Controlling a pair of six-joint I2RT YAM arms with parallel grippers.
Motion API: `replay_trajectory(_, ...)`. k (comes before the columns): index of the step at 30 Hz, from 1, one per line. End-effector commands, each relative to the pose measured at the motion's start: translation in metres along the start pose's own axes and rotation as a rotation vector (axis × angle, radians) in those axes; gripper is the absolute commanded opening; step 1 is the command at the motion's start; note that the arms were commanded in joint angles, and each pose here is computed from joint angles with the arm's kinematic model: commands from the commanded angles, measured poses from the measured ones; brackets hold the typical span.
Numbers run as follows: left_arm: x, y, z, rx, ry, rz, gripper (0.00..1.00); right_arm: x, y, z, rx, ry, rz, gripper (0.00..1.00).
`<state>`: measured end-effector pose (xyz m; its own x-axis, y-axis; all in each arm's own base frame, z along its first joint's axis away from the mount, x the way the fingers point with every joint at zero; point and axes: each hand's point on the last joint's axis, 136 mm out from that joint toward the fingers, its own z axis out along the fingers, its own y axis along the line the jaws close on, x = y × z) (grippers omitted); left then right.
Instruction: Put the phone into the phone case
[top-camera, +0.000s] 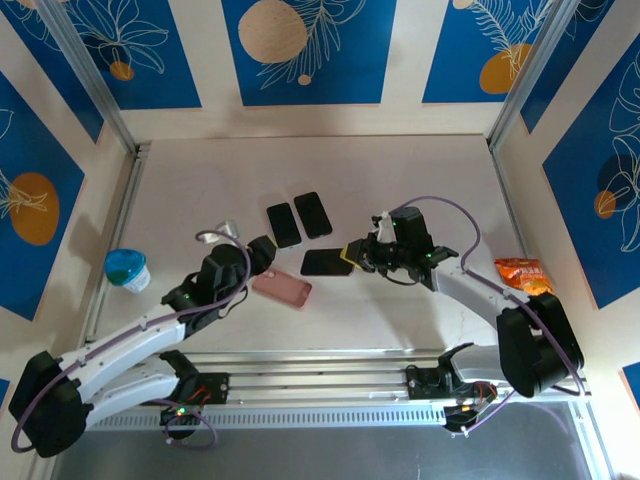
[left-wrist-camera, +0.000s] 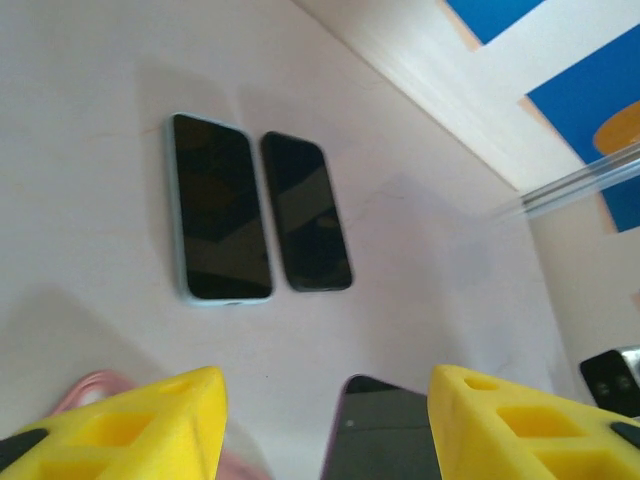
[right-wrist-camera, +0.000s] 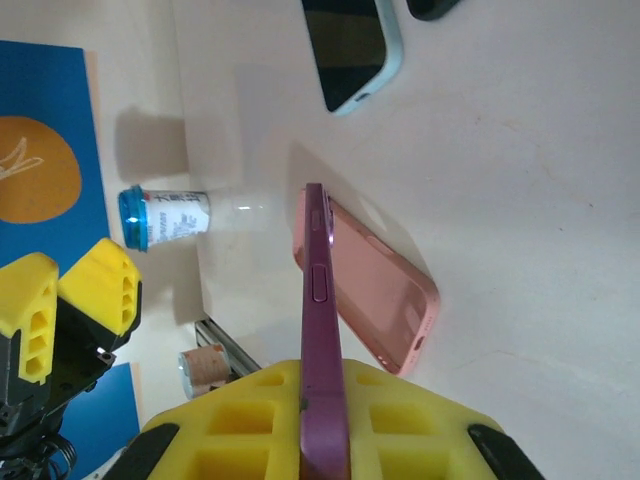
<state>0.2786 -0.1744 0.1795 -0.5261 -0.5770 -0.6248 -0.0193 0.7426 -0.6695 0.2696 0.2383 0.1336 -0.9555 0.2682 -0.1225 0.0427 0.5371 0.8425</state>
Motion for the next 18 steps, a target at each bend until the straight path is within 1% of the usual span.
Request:
replay_trajectory(1, 0.003, 0.03, -0.008, -0.089, -0.009, 0.036, 0.58, 0.001, 0.019, 0.006, -0.03, 0.048, -0.051, 0.0)
replay_trajectory(5, 0.008, 0.043, -0.013, -0.119, 0.015, 0.081, 0.62, 0.012, 0.023, 0.017, -0.006, 0.062, -0.079, 0.0)
replay_trajectory(8, 0.017, 0.053, -0.006, -0.132, 0.062, 0.109, 0.65, 0.023, 0.018, 0.028, 0.054, 0.056, -0.093, 0.0)
replay_trajectory(11, 0.027, 0.054, 0.01, -0.11, 0.182, 0.123, 0.64, 0.036, 0.024, 0.041, 0.036, 0.082, -0.078, 0.0)
replay_trajectory(13, 0.033, 0.065, 0.021, -0.147, 0.256, 0.109, 0.63, 0.041, 0.026, 0.05, 0.043, 0.078, -0.081, 0.0)
replay_trajectory(15, 0.036, 0.072, 0.031, -0.152, 0.299, 0.078, 0.61, 0.044, 0.029, 0.058, 0.039, 0.079, -0.075, 0.0)
replay_trajectory(18, 0.039, 0.079, 0.046, -0.119, 0.325, 0.033, 0.6, 0.044, 0.035, 0.068, 0.03, 0.076, -0.069, 0.0)
